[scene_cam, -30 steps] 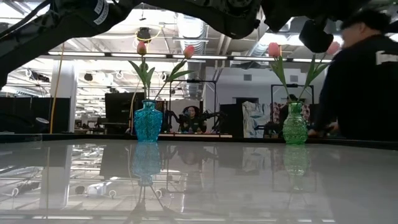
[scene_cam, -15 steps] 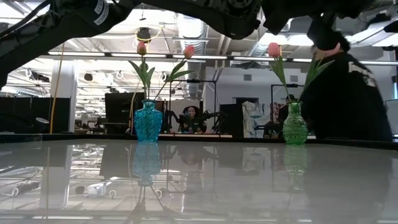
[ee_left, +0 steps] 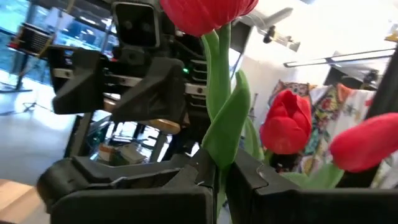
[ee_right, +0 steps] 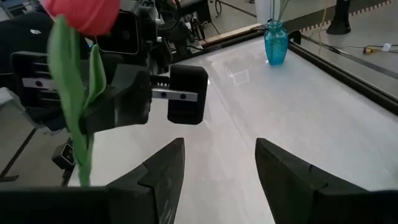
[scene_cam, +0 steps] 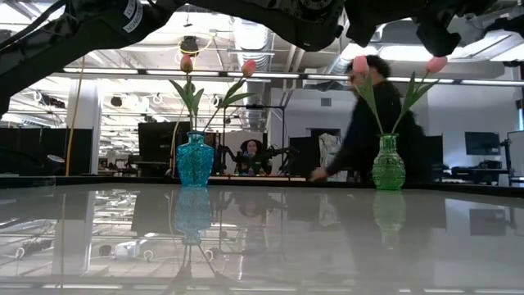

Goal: Sort flowers into vase by color
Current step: Put the red tulip into the bottom blue vase

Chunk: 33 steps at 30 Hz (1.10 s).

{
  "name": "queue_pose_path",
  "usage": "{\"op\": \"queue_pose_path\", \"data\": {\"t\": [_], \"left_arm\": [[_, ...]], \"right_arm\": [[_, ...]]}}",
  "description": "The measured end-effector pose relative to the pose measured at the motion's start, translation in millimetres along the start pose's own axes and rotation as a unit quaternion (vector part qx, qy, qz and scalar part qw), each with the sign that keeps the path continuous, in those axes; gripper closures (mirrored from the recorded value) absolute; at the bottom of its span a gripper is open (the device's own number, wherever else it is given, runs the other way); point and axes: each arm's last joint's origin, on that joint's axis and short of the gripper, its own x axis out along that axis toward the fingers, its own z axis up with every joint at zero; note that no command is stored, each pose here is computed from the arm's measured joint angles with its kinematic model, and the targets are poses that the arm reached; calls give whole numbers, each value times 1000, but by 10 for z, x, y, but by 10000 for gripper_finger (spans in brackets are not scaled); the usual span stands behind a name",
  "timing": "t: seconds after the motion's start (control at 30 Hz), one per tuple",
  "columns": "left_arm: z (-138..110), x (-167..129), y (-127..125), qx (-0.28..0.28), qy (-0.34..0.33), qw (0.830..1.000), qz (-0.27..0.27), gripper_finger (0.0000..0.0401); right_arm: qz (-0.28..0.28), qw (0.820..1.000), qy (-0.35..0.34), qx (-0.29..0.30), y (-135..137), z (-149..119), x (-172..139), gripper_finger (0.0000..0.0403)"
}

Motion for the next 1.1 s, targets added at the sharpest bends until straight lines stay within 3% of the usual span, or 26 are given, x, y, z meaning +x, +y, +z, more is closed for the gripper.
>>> {"op": "queue_pose_path", "data": {"t": [0.27, 0.87, 1.1], "left_arm": [[46, 3, 40, 0, -21, 1000, 17, 378], [-21, 3, 57, -11, 46, 997, -61, 297], [31, 7, 202, -53, 64, 992, -92, 277]], "right_arm": [[0, 1000, 0, -8, 1, 0, -1, 182], [0, 1000, -1, -12, 1, 1, 0, 182], [4, 1000, 0, -15, -1, 1, -3, 182]]}}
